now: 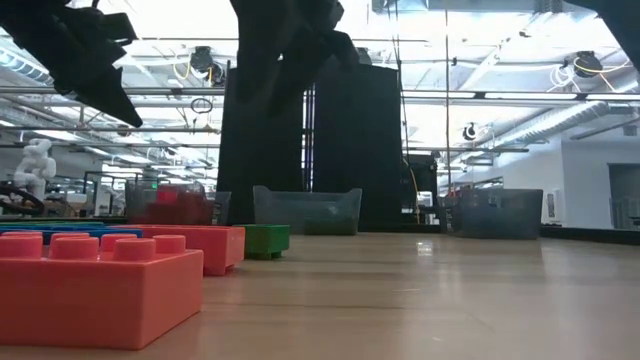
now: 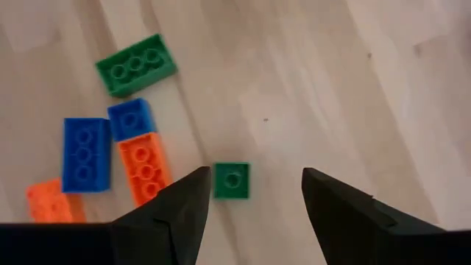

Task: Sort blocks
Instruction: Put the green piece into the middle black bin

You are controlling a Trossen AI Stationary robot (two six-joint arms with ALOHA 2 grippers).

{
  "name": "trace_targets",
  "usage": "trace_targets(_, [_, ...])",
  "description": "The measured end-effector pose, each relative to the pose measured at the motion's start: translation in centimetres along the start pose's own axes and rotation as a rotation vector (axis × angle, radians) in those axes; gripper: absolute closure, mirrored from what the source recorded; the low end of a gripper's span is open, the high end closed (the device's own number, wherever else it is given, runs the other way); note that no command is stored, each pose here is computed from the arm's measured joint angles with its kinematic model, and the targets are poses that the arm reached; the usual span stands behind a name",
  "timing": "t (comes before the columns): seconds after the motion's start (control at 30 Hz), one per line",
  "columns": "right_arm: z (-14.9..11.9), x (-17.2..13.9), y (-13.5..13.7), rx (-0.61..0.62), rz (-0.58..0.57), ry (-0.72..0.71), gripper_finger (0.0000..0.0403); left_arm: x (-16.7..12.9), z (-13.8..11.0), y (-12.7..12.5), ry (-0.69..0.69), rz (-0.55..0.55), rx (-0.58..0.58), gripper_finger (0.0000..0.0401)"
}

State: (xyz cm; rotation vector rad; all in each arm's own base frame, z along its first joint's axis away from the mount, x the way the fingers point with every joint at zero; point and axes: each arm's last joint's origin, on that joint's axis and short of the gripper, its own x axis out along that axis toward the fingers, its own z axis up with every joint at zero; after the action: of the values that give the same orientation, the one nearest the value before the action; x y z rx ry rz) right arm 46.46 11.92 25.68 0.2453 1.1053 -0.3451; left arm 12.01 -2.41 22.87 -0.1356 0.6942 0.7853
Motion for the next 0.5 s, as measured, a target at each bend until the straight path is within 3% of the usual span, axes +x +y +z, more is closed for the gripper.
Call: trace_targets(0.5, [-1.5,1.0,1.8,0.063,-0.03,0.012,0.0193,0.4,-0.2,-0.7,0.036,0.004,0.029,0.0378])
